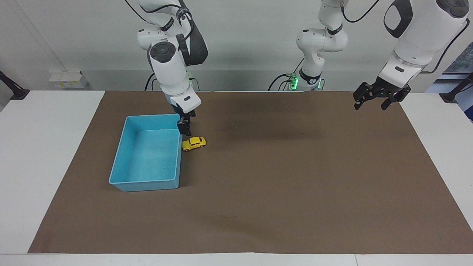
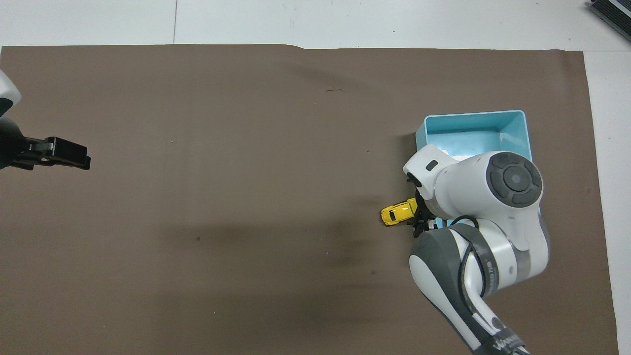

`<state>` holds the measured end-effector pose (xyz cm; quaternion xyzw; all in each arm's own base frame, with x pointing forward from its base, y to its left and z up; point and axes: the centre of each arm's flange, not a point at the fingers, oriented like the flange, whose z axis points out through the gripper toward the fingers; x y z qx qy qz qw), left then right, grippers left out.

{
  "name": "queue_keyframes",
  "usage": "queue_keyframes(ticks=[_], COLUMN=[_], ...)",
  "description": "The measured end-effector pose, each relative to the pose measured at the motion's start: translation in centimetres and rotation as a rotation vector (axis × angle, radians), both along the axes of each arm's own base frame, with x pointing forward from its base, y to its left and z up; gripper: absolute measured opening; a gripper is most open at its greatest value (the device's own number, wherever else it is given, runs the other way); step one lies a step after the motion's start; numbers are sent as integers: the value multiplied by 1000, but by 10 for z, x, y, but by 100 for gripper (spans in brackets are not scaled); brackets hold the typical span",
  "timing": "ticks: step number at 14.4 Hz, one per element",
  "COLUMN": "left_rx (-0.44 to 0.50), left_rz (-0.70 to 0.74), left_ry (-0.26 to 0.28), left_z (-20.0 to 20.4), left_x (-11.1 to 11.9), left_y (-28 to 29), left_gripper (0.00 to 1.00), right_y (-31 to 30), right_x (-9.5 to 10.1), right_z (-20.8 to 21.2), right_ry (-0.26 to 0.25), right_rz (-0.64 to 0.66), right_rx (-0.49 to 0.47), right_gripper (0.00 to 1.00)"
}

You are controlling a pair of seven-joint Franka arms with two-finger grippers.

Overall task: Wind up and store yellow beetle car
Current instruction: 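Close the right gripper on the yellow car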

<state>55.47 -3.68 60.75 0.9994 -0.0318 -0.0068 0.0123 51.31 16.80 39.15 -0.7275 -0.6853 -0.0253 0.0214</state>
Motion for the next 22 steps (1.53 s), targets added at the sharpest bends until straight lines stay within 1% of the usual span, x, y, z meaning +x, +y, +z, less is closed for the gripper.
queue_keyframes(ticks=[5,10,14,15,16,17,19,22], left_rx=[0,0,0,0,0,0,0,0], left_rz=[0,0,0,0,0,0,0,0], left_ry=[0,0,0,0,0,0,0,0], left_z=[0,0,0,0,0,0,0,0], left_x=[0,0,0,0,0,0,0,0], left_y=[0,0,0,0,0,0,0,0], left_gripper=[100,100,100,100,100,100,100,100], right_y=[10,18,18,18,18,18,19,22], right_x=[-10,-11,-10,-11,-10,-10,-9,0], right_z=[-36,-73,-93,-93,-93,-93,-91,-84], right_ry=[-15,-33,-25,-26,-27,-28,-32,-51], right_rz=[48,105,150,165,187,202,210,209], right_rx=[-18,-48,-85,-92,-93,-94,-93,-87], right_gripper=[100,100,100,93,82,68,48,47])
